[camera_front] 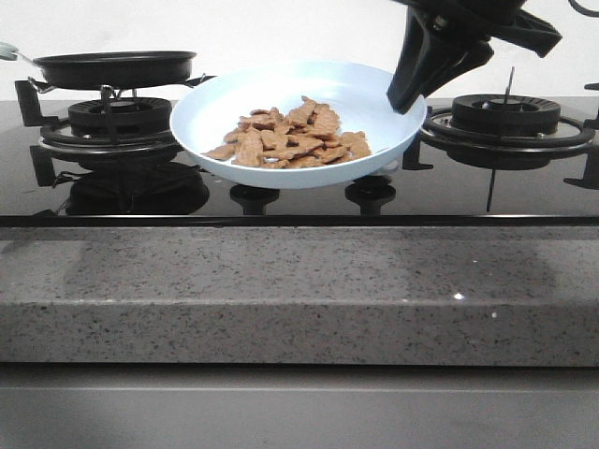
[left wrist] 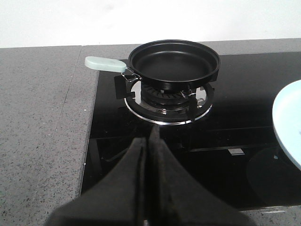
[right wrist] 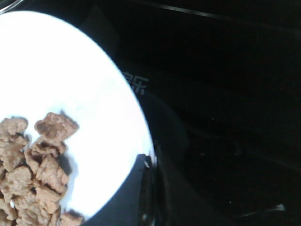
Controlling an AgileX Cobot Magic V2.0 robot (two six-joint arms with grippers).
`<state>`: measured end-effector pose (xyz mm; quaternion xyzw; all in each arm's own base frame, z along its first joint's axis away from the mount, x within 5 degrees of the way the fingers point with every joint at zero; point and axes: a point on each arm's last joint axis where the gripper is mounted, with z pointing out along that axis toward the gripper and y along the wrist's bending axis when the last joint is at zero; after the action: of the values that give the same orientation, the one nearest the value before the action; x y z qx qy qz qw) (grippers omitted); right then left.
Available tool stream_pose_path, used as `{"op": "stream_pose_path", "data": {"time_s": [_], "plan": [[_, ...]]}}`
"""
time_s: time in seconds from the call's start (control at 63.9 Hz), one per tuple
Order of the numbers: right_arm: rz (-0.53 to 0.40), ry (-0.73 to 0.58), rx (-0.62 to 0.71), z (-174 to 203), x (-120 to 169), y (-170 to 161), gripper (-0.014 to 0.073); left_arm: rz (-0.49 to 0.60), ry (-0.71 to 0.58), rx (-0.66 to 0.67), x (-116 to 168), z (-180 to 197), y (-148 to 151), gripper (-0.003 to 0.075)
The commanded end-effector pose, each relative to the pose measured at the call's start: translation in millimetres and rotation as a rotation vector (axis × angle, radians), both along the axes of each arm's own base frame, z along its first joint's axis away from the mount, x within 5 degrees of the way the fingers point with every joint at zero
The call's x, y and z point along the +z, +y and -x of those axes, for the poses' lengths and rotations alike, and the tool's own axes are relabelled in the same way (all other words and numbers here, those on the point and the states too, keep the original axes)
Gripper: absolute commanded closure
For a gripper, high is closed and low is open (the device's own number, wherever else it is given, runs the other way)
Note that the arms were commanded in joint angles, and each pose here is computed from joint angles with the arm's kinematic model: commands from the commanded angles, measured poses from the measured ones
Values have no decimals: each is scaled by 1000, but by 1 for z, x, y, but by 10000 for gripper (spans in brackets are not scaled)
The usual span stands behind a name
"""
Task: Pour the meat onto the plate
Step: 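Release the pan handle and withdraw the left gripper, then lower the meat-filled plate back between the knobs with the right gripper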
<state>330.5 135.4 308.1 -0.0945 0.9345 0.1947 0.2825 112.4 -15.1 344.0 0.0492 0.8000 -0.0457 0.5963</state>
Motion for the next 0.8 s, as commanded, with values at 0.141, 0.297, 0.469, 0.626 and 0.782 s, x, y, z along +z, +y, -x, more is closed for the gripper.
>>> {"op": "stream_pose_path", "data": {"time_s": [0.141, 0.297, 0.469, 0.626, 0.782], "plan": [[-54, -108, -13, 5, 30, -1, 666, 36, -109, -2, 17, -1, -1, 741], [-57, -118, -17, 4, 30, -1, 666, 36, -109, -2, 17, -1, -1, 741], [-80, -117, -24, 4, 32, -1, 666, 36, -109, -2, 17, -1, -1, 741], [-107, -162, -33, -2, 49, -1, 664, 36, -109, -2, 17, -1, -1, 741], [-124, -202, -53, -19, 69, -8, 664, 36, -104, -2, 16, -2, -1, 741]]}}
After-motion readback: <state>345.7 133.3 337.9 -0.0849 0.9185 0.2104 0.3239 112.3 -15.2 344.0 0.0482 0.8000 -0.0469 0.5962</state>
